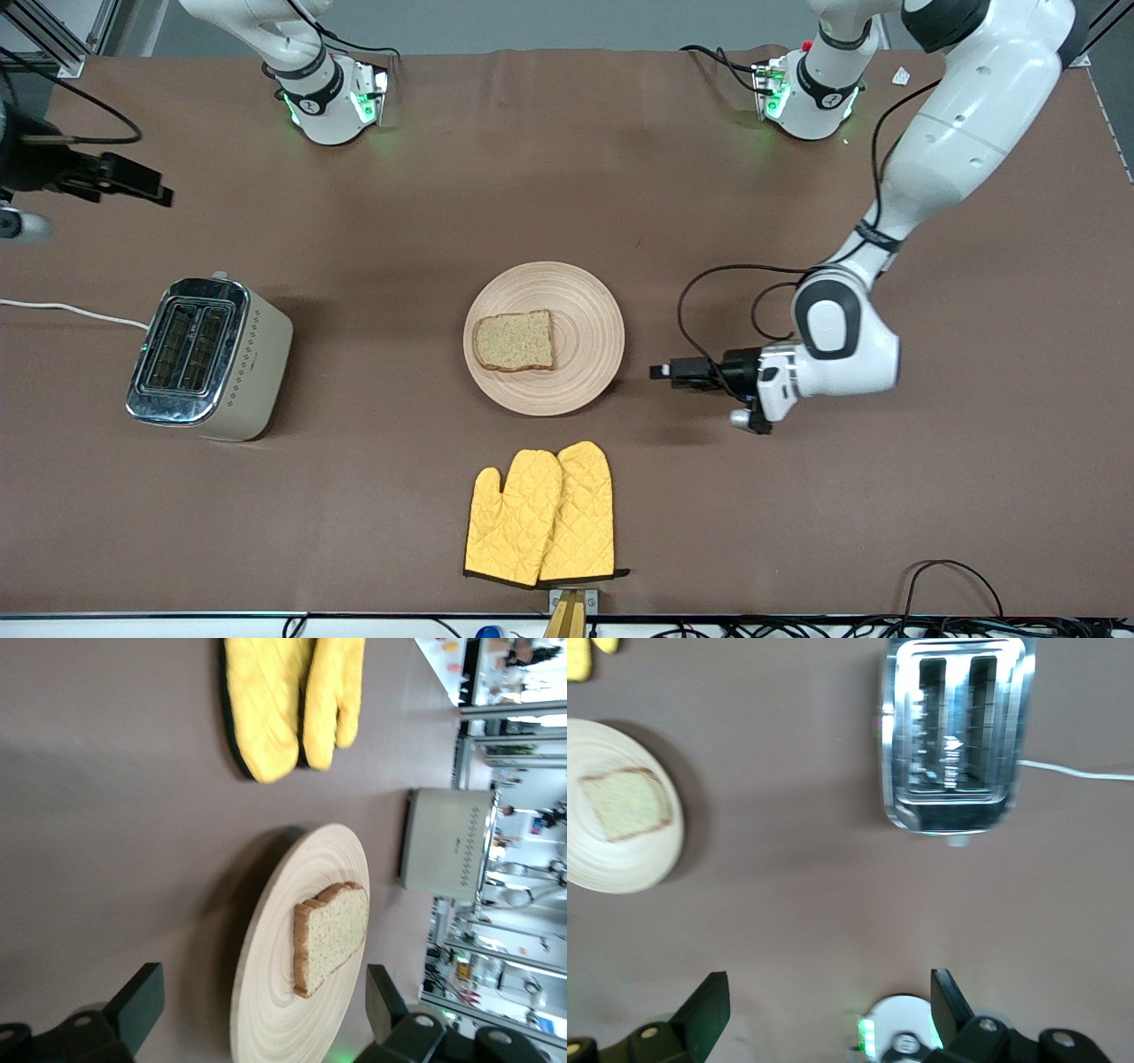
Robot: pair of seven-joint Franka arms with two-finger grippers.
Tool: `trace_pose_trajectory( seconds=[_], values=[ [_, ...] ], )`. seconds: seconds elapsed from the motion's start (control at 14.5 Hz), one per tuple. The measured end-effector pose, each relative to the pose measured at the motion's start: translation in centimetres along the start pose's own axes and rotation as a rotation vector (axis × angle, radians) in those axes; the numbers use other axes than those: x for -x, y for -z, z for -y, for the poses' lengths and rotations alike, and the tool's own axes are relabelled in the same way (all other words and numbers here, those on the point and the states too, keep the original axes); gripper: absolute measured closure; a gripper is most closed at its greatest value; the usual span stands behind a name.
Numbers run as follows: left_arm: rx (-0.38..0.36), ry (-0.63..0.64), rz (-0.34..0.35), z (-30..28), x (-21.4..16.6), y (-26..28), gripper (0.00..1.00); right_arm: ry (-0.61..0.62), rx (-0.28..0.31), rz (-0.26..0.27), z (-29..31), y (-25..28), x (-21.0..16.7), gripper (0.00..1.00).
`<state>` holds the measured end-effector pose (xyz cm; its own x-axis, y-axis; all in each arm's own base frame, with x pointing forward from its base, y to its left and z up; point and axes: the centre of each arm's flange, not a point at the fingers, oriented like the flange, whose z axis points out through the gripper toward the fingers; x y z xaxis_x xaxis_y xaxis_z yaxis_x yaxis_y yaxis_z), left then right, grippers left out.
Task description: Move plate and put bread in toaster
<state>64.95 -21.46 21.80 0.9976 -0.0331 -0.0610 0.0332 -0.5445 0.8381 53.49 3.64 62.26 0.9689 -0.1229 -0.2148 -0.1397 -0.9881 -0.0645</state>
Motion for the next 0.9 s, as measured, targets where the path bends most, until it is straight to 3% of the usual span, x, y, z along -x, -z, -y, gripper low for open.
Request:
trace_pose_trajectory(
  seconds=[0.21,0.48,0.62,0.9],
  values=[
    [-0.066,0.032,0.015,-0.9,-1.7,6.4,0.00,0.004,0.017,-0.004,7.4,-3.7,-1.6,0.00],
    [-0.173,0.047,0.006,-1.0,-3.1,15.3,0.00,-0.014,-0.078,0.008,12.3,-13.7,-6.4,0.00],
    [-0.228,0.054,0.005,-1.1,-2.8,19.2,0.00,-0.024,-0.086,-0.008,14.5,-19.3,-8.3,0.00],
    [-0.452,0.121,-0.018,-3.8,-1.2,25.7,0.00,-0.039,-0.061,-0.047,22.9,-27.8,-8.3,0.00]
  ],
)
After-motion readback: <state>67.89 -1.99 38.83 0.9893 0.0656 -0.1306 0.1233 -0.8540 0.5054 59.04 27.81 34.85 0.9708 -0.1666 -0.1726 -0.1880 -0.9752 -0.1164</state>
